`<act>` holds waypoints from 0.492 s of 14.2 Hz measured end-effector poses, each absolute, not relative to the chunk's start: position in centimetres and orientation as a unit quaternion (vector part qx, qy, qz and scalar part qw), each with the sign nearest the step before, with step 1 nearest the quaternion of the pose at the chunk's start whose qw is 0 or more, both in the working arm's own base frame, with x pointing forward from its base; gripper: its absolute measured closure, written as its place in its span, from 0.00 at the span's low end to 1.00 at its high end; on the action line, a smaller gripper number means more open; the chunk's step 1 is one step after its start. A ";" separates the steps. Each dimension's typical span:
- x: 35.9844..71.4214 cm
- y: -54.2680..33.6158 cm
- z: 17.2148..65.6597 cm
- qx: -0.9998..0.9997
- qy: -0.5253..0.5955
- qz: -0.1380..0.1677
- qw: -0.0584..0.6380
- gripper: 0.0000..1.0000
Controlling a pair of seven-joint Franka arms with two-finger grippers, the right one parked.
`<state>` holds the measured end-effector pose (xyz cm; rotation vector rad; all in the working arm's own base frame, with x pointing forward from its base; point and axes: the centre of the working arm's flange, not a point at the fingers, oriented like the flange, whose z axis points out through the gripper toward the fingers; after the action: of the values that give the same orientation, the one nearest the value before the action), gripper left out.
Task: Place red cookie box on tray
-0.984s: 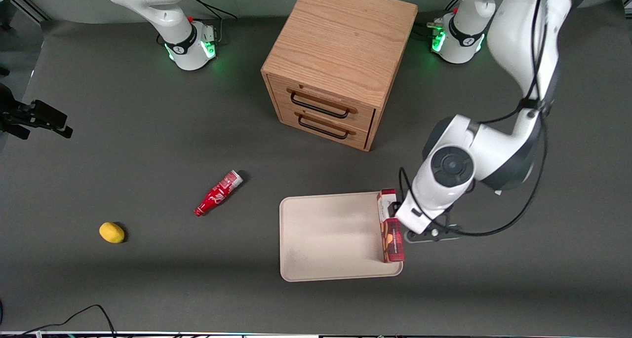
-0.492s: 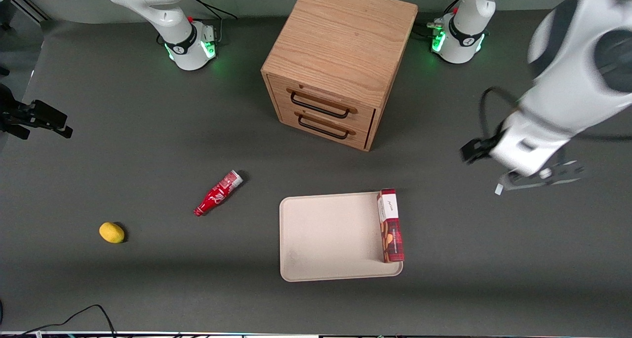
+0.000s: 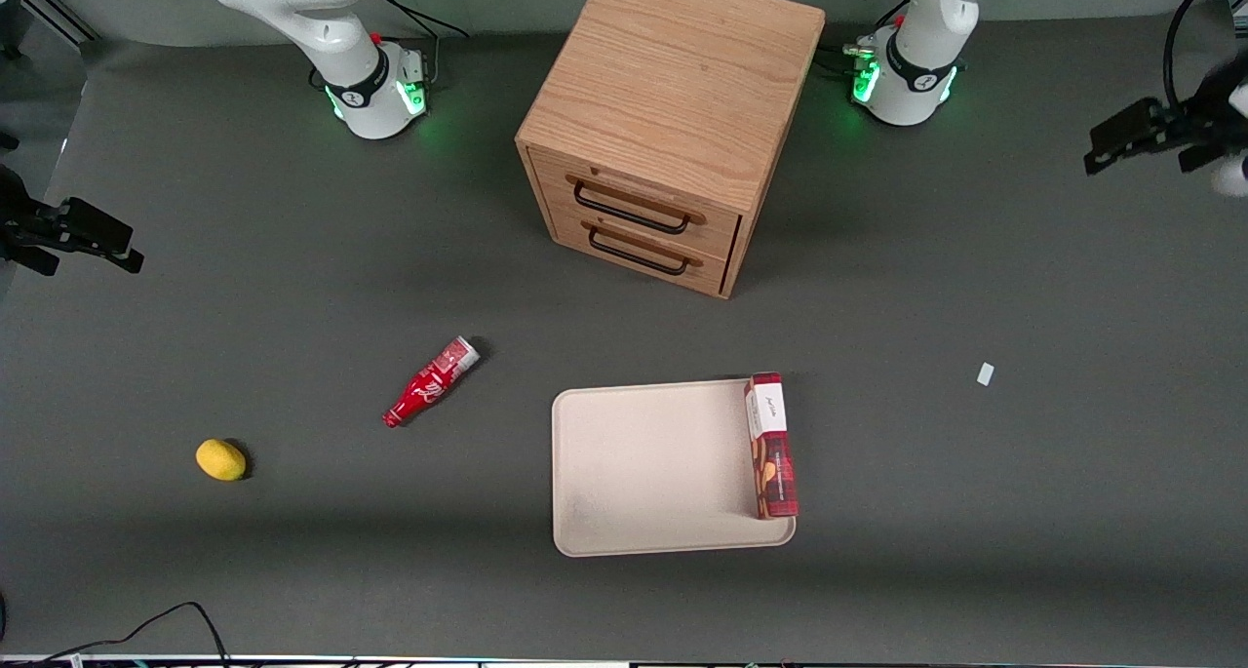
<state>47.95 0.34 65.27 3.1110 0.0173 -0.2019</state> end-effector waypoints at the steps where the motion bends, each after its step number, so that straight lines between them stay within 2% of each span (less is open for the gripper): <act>1: 46.7 0.7 65.2 0.998 0.005 -0.064 0.014 0.00; 4: 45.4 1.0 65.2 0.998 -0.003 -0.064 0.016 0.00; 7: 45.2 1.7 65.2 0.997 -0.021 -0.078 0.020 0.00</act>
<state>45.23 1.69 65.20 3.0915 -0.0644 -0.2434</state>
